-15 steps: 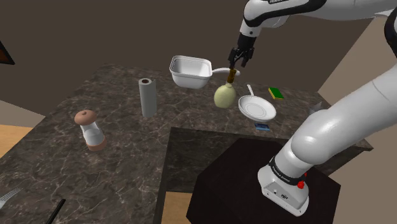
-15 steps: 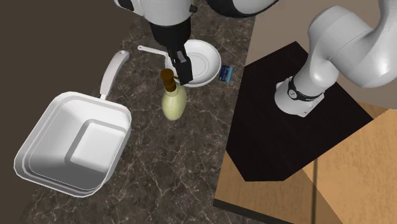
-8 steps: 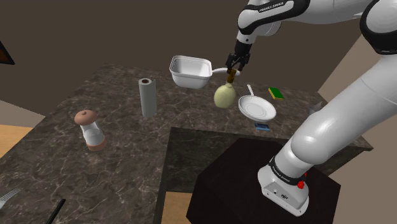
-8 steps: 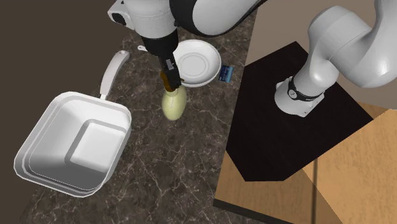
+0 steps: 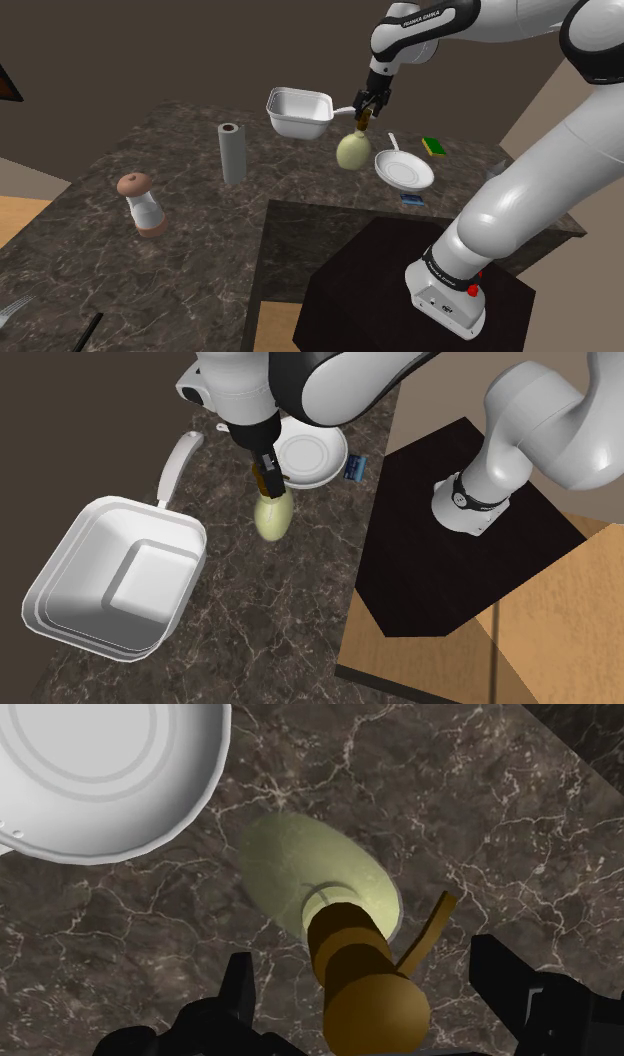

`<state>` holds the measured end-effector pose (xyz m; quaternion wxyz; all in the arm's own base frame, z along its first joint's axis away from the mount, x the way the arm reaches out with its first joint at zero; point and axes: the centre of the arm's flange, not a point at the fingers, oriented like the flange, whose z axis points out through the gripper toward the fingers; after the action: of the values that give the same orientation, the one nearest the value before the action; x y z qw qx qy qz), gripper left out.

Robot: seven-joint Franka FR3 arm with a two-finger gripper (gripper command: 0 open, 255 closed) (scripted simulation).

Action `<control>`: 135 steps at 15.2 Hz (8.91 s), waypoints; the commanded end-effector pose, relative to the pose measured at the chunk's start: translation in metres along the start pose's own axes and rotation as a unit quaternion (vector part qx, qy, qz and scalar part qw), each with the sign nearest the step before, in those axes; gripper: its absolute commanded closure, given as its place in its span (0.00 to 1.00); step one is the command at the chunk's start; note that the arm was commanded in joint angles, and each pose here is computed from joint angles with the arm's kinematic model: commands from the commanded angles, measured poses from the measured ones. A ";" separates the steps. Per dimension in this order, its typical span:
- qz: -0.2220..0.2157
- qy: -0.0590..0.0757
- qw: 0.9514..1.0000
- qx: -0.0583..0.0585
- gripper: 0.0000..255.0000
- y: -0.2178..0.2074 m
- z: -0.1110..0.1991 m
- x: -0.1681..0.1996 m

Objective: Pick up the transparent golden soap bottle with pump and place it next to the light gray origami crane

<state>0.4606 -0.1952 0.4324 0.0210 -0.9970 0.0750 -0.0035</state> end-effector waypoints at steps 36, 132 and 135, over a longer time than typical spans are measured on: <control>0.000 0.000 1.000 0.000 1.00 -0.005 -0.126 0.001; 0.000 0.000 1.000 0.000 1.00 0.334 -0.232 -0.306; 0.000 0.000 1.000 0.000 1.00 0.335 -0.216 -0.306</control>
<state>0.1059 -0.4911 0.6384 0.0214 -0.9969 0.0751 -0.0033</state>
